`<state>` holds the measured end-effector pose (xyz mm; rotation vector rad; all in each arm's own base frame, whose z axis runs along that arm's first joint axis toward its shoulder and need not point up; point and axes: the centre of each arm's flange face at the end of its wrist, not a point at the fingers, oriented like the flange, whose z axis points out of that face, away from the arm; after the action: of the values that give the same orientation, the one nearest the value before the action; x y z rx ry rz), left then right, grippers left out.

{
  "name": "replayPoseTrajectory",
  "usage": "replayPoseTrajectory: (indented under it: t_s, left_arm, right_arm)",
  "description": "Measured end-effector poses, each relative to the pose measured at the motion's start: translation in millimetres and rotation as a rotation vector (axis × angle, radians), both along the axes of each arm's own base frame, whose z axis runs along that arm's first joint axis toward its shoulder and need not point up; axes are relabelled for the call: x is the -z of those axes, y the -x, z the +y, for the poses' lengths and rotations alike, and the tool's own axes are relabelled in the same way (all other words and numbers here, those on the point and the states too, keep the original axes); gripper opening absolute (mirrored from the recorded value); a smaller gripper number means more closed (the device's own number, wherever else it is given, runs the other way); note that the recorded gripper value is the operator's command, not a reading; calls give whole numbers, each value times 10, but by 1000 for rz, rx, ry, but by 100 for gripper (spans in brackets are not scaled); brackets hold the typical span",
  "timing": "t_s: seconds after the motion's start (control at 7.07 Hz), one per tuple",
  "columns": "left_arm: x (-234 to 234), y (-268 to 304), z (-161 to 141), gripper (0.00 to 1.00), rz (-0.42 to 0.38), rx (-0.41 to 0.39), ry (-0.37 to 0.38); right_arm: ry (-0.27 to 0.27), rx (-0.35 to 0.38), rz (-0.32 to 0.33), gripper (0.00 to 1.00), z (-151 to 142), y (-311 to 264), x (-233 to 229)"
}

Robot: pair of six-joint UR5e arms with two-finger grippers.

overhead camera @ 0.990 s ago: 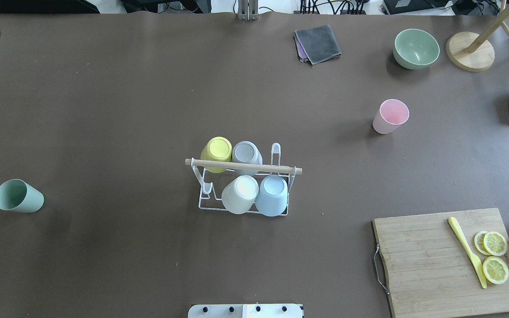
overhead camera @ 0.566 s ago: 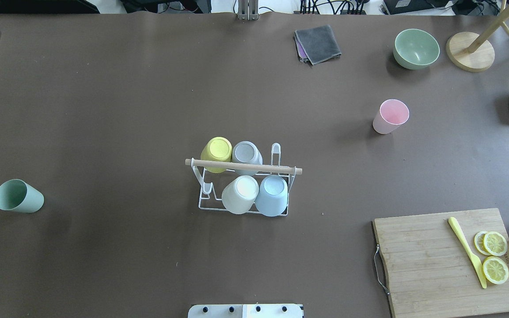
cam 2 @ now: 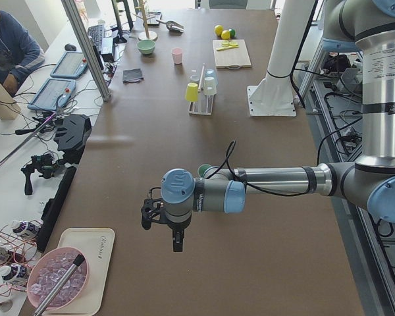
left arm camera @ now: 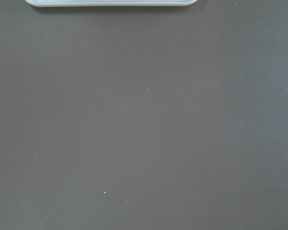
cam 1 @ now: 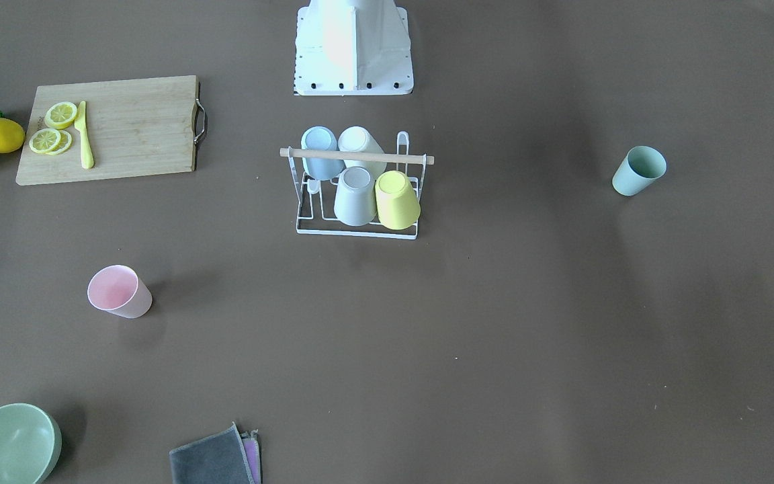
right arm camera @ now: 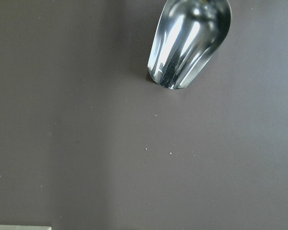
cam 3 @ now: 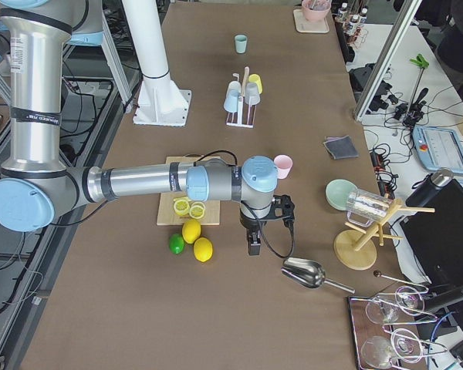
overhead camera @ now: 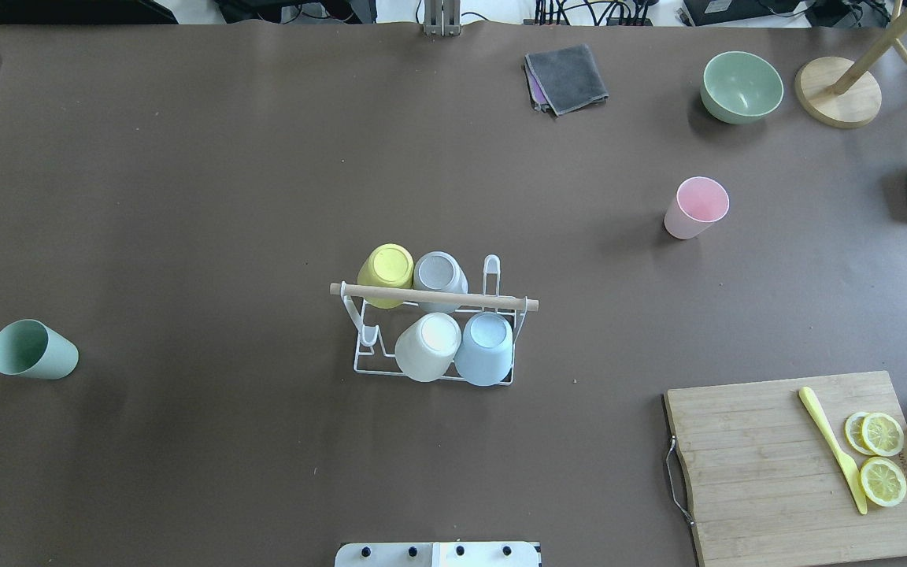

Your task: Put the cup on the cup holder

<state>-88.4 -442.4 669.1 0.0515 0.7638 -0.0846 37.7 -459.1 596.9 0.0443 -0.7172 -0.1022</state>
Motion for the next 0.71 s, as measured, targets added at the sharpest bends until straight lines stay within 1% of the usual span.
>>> replayPoseTrajectory:
  t_s: [0.28, 0.57, 0.71]
  left_arm:
    - [-27, 9, 7, 98, -18, -1, 3]
    - [-18, 15, 5, 98, -27, -1, -2]
    - [-12, 16, 2, 98, -28, -1, -4]
  right_arm:
    - [-6, -5, -7, 100, -268, 332, 324]
    - [4, -5, -24, 100, -615, 935, 801]
    - [17, 8, -30, 100, -764, 1274, 1069]
